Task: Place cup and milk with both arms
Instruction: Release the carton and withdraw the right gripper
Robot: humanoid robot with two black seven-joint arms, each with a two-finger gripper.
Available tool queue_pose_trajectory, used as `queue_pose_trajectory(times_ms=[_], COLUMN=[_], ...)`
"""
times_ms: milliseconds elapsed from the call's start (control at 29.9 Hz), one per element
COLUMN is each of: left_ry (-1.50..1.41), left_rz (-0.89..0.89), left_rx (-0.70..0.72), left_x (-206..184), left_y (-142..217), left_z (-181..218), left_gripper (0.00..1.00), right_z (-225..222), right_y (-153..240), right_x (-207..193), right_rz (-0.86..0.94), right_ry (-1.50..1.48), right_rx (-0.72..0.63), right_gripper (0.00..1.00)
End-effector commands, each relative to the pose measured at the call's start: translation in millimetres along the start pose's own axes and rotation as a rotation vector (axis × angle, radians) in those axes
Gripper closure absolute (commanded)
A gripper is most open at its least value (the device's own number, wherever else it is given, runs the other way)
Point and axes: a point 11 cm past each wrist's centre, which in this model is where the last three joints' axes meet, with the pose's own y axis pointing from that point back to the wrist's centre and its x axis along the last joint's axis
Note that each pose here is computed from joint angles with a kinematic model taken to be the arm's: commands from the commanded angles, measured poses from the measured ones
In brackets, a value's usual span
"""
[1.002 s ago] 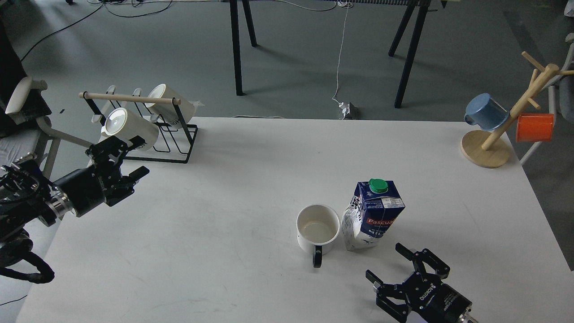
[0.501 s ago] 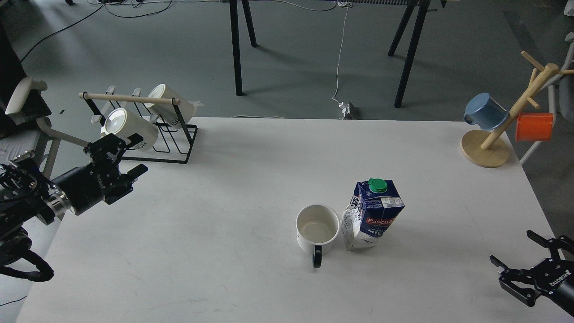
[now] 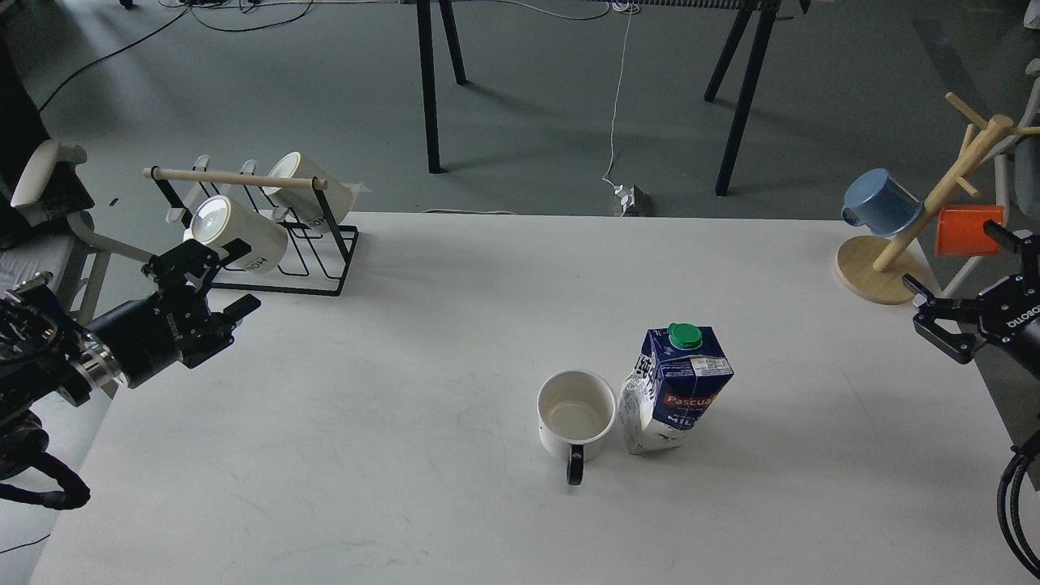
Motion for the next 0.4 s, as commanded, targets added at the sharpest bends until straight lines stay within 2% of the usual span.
queue_pose_trajectory(times_ms=[0, 368], left_ry=[0.000, -0.004], left_rz=[0.032, 0.042], left_rx=[-0.059, -0.073], left_x=[9.3, 12.6], left_y=[-1.7, -3.2], left_z=[17.3, 22.0], left_gripper=[0.07, 0.07], right_z=[2.2, 4.6], right_y=[-8.6, -13.0], right_x=[-2.4, 5.8], right_rz=[-0.014, -0.005], right_ry=[-0.007, -0.037], right_rx=[0.000, 0.026], right_gripper=[0.01, 0.01])
